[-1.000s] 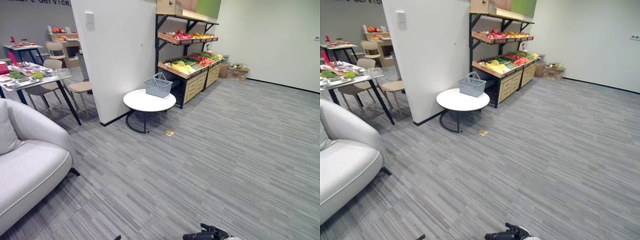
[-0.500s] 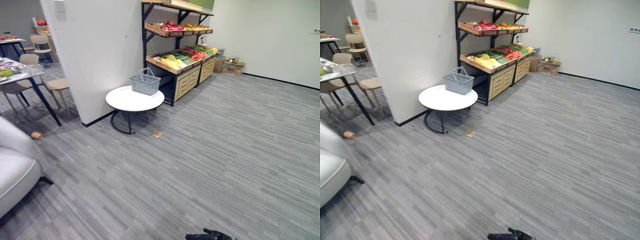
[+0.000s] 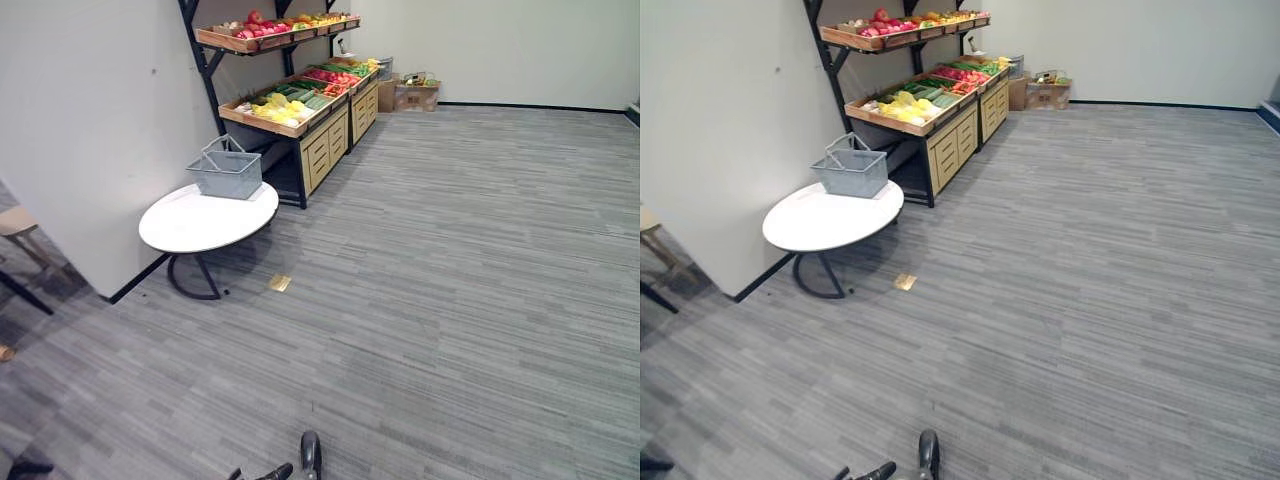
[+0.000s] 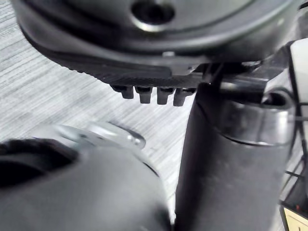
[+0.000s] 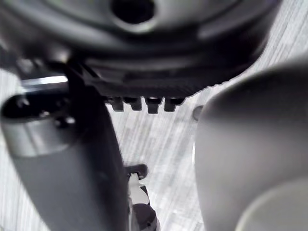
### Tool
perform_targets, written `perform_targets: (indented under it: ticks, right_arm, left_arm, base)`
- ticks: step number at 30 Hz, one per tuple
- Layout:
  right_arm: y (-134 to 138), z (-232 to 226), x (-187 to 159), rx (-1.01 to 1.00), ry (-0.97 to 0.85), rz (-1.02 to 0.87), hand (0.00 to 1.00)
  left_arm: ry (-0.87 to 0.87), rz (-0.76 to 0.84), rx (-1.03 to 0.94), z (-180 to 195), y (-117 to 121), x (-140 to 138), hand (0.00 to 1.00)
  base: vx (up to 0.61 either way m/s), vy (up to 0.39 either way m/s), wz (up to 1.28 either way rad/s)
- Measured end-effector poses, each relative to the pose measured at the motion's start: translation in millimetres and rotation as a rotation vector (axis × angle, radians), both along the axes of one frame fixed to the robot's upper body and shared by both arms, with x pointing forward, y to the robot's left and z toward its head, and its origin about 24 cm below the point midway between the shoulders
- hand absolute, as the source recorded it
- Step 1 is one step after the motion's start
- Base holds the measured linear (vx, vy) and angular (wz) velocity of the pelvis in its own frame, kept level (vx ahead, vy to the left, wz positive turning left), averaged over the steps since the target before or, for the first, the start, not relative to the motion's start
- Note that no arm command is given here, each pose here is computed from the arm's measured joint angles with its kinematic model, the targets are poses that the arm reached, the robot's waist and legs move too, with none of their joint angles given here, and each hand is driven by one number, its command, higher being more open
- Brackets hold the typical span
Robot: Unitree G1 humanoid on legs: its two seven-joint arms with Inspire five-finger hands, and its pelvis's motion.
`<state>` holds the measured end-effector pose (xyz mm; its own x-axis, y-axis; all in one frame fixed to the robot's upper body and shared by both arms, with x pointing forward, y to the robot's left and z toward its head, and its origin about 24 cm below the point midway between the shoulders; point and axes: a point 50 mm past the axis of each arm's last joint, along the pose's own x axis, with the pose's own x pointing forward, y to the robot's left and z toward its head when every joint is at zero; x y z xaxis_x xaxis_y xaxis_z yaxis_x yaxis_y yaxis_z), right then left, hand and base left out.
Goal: Pick vegetable in the basket
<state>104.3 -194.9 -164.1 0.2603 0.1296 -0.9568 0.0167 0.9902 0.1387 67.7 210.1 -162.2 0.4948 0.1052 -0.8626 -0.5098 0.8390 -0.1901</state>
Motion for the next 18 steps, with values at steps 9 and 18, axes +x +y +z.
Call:
perform_targets:
  ticks: [9, 18]
  right_arm:
    - [-4, 0, -9, -0.002, -0.041, -0.046, 1.0]
    - [-10, 7, 13, 0.005, -0.163, -0.122, 1.0]
  left_arm:
    - [0.041, -0.038, 0.049, 1, 14, -9, 1.0]
    - [-0.042, -0.117, 0.009, 5, 4, 23, 1.0]
  base:
    - [0.38, 0.2, -0.04]
    - [0.27, 0.017, 0.23]
